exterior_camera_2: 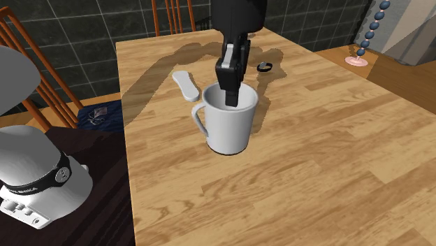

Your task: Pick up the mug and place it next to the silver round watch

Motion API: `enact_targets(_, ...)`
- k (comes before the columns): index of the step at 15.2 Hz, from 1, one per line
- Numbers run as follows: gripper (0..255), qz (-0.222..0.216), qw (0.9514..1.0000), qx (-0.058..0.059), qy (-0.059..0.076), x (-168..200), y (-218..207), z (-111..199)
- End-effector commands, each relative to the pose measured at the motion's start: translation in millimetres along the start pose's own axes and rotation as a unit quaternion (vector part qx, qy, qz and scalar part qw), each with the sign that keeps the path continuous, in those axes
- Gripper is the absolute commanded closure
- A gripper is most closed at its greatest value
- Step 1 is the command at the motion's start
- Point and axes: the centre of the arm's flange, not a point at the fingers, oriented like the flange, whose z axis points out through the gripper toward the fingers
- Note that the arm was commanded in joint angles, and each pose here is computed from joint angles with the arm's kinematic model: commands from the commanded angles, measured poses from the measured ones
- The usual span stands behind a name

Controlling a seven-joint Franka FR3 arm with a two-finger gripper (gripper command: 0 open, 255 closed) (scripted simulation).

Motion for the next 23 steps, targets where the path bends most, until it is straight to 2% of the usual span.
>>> enact_targets(1, 255, 0.0, 1.0, 0.0, 0.0, 0, 0, -12)
enact_targets(5, 255, 0.0, 1.0, 0.0, 0.0, 1, 2, -31)
enact_targets(23, 255, 0.0, 1.0, 0.0, 0.0, 42, -231, -5)
